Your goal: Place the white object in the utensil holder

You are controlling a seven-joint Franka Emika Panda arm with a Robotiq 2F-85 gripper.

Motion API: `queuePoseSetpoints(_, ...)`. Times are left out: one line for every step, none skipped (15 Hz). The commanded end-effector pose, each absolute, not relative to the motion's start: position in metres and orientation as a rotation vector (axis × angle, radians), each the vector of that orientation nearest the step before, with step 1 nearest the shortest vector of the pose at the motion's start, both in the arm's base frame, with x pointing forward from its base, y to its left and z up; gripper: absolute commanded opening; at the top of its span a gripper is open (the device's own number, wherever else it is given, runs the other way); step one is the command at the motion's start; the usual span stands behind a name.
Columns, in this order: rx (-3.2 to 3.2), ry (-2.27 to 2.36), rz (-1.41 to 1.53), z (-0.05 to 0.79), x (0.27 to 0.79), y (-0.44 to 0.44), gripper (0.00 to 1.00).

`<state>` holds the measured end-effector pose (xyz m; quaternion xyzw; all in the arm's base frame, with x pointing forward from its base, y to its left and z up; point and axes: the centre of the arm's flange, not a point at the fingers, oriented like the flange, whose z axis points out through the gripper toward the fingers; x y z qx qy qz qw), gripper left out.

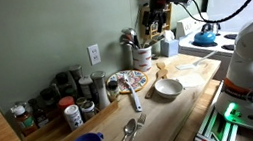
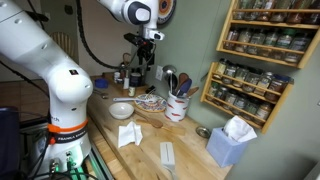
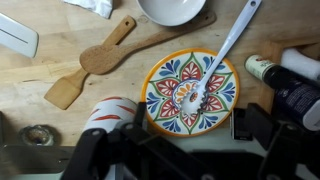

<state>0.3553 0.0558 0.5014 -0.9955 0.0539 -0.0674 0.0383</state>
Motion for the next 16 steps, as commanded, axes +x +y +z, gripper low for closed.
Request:
queuePoseSetpoints(-3.031, 0.147, -0.152, 0.476, 0.359, 0.095, 1.00)
queuePoseSetpoints(-3.027, 0.192, -0.107, 0.469, 0.360, 0.108, 1.00)
queuePoseSetpoints(-3.018, 0.191, -0.085, 0.458, 0.360, 0.123, 1.00)
queuePoseSetpoints(-3.001, 0.215, -0.062, 0.450, 0.359, 0.135, 1.00)
queuePoseSetpoints(-2.979, 0.264, -0.057, 0.440, 0.358, 0.146, 1.00)
queuePoseSetpoints(-2.957, 0.306, -0.052, 0.427, 0.357, 0.153, 1.00)
queuePoseSetpoints(-2.937, 0.346, -0.049, 0.417, 0.358, 0.161, 1.00)
queuePoseSetpoints(-2.911, 0.382, -0.063, 0.406, 0.360, 0.168, 1.00)
queuePoseSetpoints(-2.890, 0.400, -0.070, 0.396, 0.362, 0.174, 1.00)
queuePoseSetpoints(-2.871, 0.423, -0.091, 0.385, 0.364, 0.180, 1.00)
queuePoseSetpoints(-2.860, 0.433, -0.105, 0.372, 0.366, 0.185, 1.00)
queuePoseSetpoints(-2.861, 0.450, -0.126, 0.361, 0.368, 0.190, 1.00)
queuePoseSetpoints(-2.876, 0.474, -0.156, 0.347, 0.371, 0.191, 1.00)
queuePoseSetpoints(-2.876, 0.482, -0.178, 0.337, 0.373, 0.193, 1.00)
queuePoseSetpoints(-2.880, 0.500, -0.191, 0.325, 0.377, 0.192, 1.00)
queuePoseSetpoints(-2.881, 0.503, -0.194, 0.315, 0.380, 0.190, 1.00)
